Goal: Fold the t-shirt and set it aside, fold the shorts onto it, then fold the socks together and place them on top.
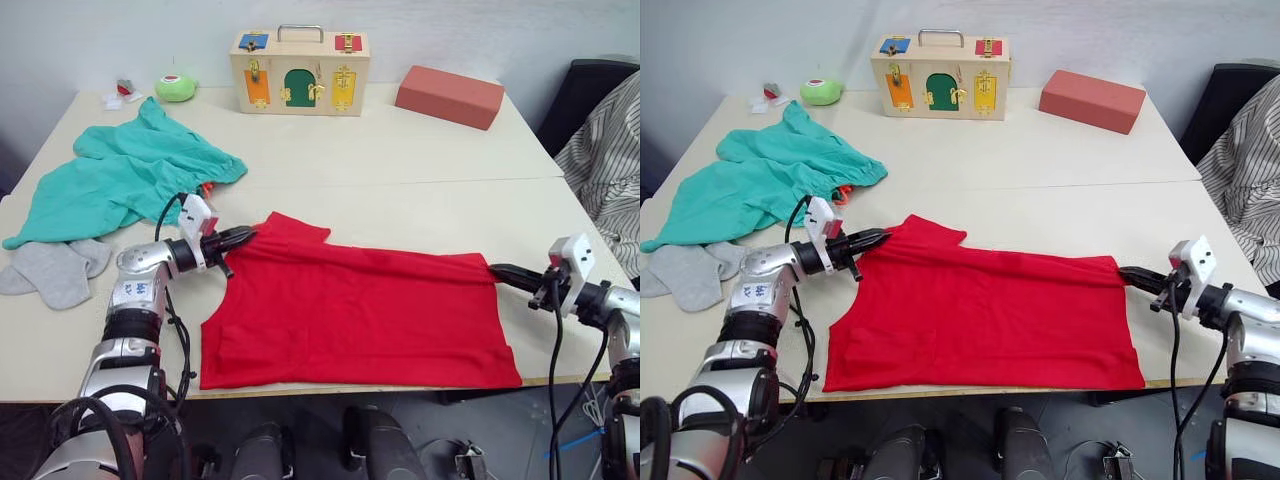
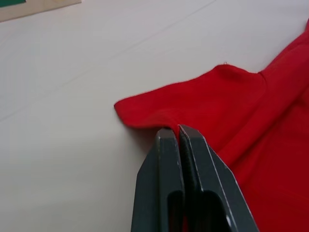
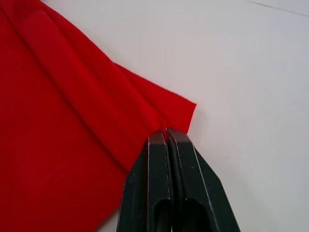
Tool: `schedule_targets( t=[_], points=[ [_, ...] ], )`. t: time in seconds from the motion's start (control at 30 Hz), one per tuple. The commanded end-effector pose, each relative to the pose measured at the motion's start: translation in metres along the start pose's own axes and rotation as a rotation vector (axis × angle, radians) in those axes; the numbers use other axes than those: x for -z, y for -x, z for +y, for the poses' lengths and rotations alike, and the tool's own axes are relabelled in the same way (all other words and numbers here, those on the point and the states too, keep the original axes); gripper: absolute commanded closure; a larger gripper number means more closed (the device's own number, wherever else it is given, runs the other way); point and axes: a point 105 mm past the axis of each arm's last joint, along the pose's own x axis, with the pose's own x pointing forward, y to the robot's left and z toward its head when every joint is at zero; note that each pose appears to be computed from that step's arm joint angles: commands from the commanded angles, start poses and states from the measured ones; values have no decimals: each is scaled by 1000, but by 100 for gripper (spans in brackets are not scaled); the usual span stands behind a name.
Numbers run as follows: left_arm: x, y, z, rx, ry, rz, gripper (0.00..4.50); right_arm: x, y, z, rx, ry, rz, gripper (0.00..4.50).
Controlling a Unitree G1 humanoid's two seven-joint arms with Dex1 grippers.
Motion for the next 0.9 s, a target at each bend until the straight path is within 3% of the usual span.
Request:
schedule_targets(
  t=[0.03,0.1,0.2,0.4,0.53,0.6,0.77,0.9],
  points=[
    [-4,6,-3,-6,-19,-6,447,-1,1,-2,34,40,12,450],
    [-3,8,-7,3,17,-8,449,-3,2,-3,38,14,-9,431],
    [-4,13,-11,14,79,-6,379,-9,7,0,27,24,-32,350],
    [-14,34,-4,59,173,109,201,-24,35,14,22,175,-28,148],
    [-27,36,7,62,205,124,69,-38,43,25,23,231,-51,6],
    [-36,18,21,22,279,151,6,-55,39,37,1,288,-91,0],
    [-37,-21,26,0,391,225,6,-86,24,58,-43,382,-171,0],
    [-31,-43,24,-34,335,289,6,-102,14,70,-70,415,-216,0]
  ],
)
